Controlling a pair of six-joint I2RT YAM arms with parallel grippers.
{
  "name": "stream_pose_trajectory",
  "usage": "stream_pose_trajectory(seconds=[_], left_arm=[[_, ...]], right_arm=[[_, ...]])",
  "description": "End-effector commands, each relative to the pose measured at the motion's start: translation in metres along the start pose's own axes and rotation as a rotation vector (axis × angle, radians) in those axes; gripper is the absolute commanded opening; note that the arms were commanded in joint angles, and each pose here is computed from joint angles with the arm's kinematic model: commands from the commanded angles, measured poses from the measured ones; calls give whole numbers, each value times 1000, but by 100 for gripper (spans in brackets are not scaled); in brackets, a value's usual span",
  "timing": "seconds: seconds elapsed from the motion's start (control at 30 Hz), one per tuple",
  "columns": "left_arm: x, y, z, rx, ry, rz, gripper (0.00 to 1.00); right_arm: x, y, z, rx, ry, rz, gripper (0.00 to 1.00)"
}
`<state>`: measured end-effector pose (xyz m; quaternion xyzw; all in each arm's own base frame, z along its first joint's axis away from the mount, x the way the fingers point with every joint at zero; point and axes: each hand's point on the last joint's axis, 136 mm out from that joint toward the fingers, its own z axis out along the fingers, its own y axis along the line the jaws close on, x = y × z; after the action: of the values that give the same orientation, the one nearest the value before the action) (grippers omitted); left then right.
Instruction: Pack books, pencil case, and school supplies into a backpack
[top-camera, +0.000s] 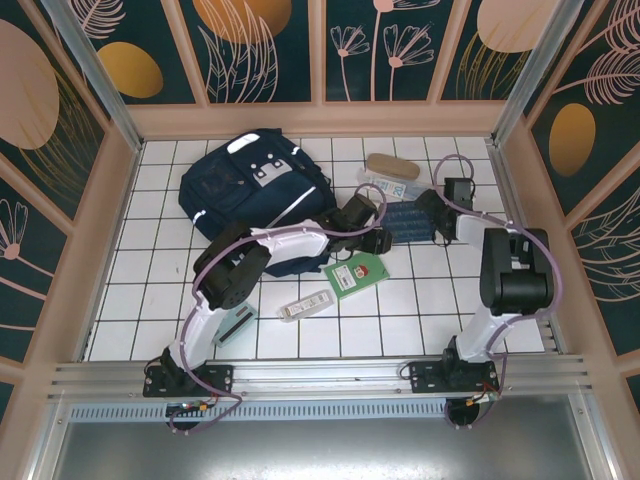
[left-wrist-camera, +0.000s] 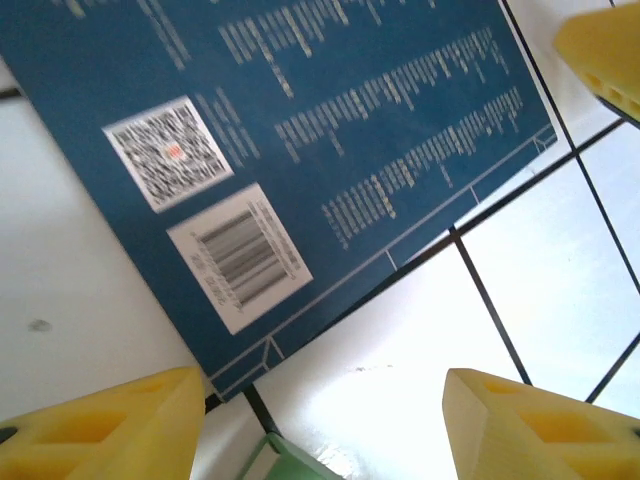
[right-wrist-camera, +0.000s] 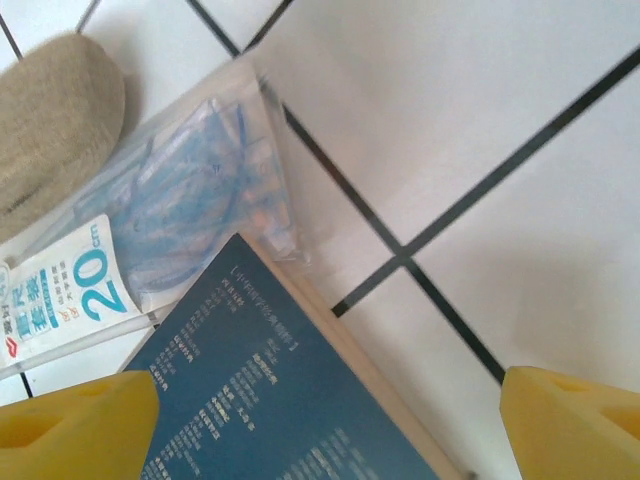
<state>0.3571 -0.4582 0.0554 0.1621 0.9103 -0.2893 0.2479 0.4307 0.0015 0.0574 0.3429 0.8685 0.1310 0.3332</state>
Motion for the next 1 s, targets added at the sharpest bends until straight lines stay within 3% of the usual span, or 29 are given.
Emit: stream_pose_trajectory(seconds=[0.0, 0.2, 0.4, 0.67, 0.97], left_arm=[[-49, 8, -20, -44, -104, 9, 65], [-95, 17, 2, 18, -150, -12, 65], [-114, 27, 39, 45, -157, -25, 65], [-90, 51, 70, 9, -69, -57, 64], [-70, 37, 51, 90, -34, -75, 61]], right_arm=[[-16, -8, -31, 20, -106, 2, 90], [29, -7, -48, -60, -38, -22, 89], [67, 2, -46, -133, 34, -34, 89], [80, 15, -23, -144, 88, -26, 89], [50, 30, -4, -131, 45, -30, 89]])
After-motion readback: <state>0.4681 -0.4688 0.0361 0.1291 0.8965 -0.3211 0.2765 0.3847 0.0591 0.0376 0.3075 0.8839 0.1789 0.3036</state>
